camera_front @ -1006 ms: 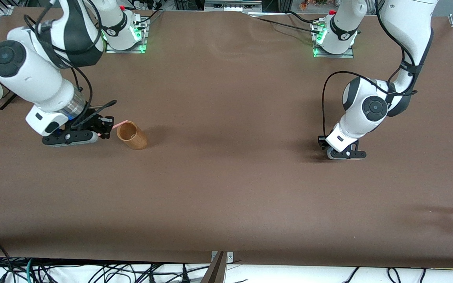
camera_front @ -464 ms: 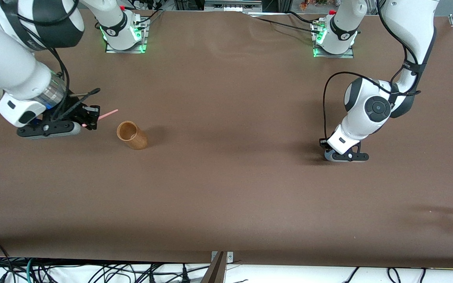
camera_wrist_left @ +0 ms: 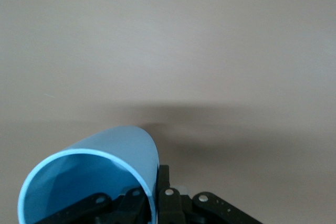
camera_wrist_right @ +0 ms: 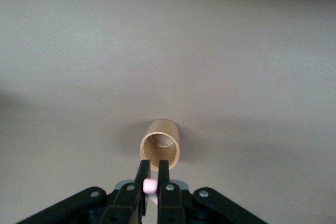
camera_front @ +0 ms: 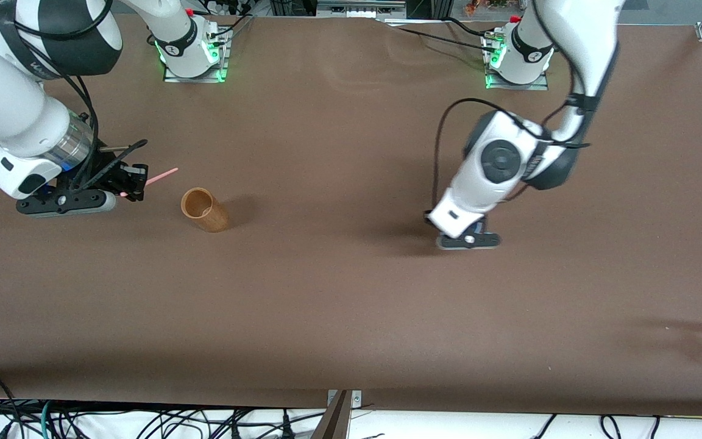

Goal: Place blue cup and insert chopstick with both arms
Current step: 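Carry the blue cup with the left gripper and set it beside the tan cup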

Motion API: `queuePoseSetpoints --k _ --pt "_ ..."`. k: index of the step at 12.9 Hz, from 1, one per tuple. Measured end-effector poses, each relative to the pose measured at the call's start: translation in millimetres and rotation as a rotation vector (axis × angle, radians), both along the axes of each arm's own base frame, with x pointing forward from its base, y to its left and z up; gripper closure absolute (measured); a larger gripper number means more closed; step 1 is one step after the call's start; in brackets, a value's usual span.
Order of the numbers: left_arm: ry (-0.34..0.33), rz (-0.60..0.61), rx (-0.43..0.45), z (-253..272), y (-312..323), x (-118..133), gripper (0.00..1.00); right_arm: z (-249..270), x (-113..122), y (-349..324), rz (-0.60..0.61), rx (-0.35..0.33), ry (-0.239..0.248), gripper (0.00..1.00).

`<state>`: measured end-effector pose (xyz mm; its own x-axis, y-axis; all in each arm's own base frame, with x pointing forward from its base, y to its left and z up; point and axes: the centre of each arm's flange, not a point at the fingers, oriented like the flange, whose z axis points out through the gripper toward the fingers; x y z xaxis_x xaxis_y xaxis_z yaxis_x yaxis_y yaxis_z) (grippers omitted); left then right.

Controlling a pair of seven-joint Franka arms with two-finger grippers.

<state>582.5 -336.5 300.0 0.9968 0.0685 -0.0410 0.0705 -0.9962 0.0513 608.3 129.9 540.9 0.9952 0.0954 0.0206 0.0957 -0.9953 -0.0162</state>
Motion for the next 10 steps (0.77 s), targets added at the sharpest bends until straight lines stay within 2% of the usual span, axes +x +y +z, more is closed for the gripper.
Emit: queuePoseSetpoints --k 2,4,10 --pt "0.041 -0.031 0.012 -14 -66 -11 0.95 -3 1 -1 -0.003 -0.002 0.006 0.91" --pt "0.055 -0.062 0.012 -31 -101 -13 0.95 -4 -1 -2 -0.003 -0.004 0.02 0.91" --pt "0.072 -0.111 0.015 -63 -140 -24 0.95 -6 -1 0 -0.02 -0.005 0.026 0.91"
